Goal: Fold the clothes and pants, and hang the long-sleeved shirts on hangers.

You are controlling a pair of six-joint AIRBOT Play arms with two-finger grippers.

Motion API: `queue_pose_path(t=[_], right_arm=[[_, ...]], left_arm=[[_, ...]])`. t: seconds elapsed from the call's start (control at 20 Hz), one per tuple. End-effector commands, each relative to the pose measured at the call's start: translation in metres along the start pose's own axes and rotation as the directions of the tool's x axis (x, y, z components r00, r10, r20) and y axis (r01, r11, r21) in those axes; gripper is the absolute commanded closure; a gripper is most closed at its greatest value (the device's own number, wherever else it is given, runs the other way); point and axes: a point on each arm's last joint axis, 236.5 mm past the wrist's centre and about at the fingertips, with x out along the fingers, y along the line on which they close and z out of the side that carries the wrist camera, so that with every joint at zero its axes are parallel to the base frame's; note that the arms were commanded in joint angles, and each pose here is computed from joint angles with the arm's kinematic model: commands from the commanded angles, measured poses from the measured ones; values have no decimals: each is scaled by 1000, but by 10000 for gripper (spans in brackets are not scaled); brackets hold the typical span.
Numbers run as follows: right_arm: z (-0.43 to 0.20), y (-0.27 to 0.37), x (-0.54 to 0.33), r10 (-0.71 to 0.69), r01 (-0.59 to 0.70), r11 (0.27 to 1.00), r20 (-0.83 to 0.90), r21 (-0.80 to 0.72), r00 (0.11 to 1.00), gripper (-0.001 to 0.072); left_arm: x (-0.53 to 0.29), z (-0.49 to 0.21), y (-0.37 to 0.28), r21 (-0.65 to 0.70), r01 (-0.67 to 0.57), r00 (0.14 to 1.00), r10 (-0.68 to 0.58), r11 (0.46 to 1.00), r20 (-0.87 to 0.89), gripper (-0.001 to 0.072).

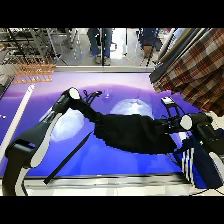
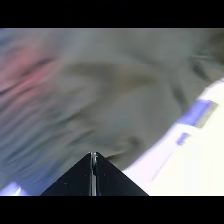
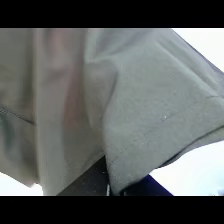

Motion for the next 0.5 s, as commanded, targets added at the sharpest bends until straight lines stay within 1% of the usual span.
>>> queue_pose_path(t=[0.0, 0.1, 0.25, 0.35, 0.45], right_arm=[[15, 15, 8, 30, -31, 1000, 51, 4, 998, 677], [14, 14, 12, 28, -29, 999, 40, 14, 999, 677], [18, 15, 11, 31, -32, 999, 57, 14, 998, 677], [32, 21, 10, 57, -61, 998, 116, 29, 992, 677], [55, 34, 5, 85, -88, 996, 214, 4, 973, 677]], left_arm=[[20, 7, -44, 118, 93, 996, -94, 989, 4, 700], [42, 5, -45, 125, 77, 997, -75, 989, -20, 700], [75, -7, -33, 1, 60, 995, -59, 998, -79, 701], [83, -11, -30, -31, 55, 994, -58, 998, -95, 701], [83, -13, -26, -34, 33, 994, -36, 999, -104, 701]])
